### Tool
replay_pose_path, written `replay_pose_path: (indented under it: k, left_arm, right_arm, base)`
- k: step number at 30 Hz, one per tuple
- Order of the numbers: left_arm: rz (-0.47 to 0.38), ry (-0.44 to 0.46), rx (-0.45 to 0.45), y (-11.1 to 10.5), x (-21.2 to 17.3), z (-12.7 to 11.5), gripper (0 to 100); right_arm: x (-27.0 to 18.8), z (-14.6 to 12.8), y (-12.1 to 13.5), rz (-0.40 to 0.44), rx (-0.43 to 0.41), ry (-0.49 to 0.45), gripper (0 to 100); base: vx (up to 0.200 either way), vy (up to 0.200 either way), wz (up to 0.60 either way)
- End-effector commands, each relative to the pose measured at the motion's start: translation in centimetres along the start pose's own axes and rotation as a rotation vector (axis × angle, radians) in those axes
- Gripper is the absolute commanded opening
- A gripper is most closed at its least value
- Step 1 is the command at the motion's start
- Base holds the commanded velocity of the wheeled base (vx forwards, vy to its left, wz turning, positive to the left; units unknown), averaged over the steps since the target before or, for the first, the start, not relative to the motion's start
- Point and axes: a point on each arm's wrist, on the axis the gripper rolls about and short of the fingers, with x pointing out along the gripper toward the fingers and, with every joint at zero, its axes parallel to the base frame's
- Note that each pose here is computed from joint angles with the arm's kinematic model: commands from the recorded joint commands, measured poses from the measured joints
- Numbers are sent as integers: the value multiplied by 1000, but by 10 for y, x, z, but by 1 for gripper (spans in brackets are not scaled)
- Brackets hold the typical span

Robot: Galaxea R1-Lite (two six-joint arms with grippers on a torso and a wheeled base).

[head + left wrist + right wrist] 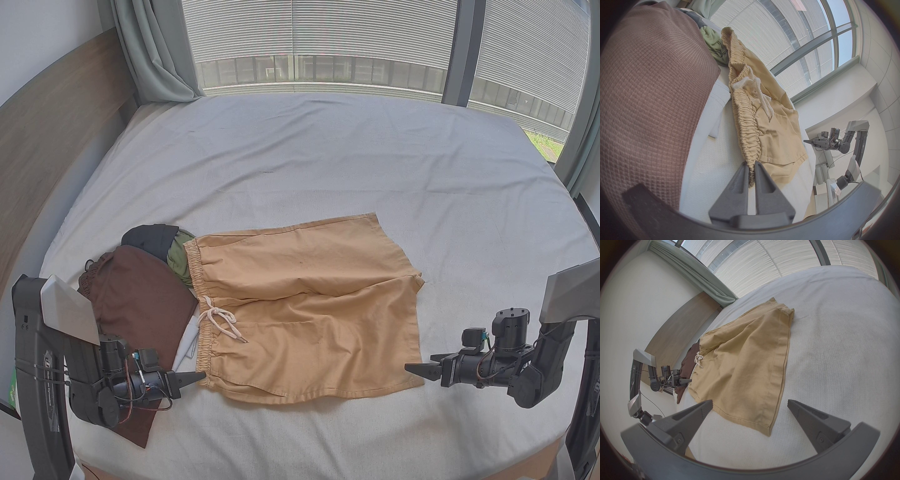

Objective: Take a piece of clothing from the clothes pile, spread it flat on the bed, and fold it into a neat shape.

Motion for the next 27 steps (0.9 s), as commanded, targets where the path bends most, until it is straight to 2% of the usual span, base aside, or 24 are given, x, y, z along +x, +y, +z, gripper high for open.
replay_pose_path:
  k: [1,21,27]
  left_arm:
    - [4,-5,-2,2,-2,1,0]
    - [20,-15,-10,5,-7,1,0]
    - [15,-12,-7,4,-6,1,0]
  right_arm:
    - [2,-6,-4,-6,15,22,100]
    - [11,-21,-9,-8,42,77,100]
    - [18,-25,-7,33,35,84,100]
  base:
    - [0,0,0]
    - [0,0,0]
    - [0,0,0]
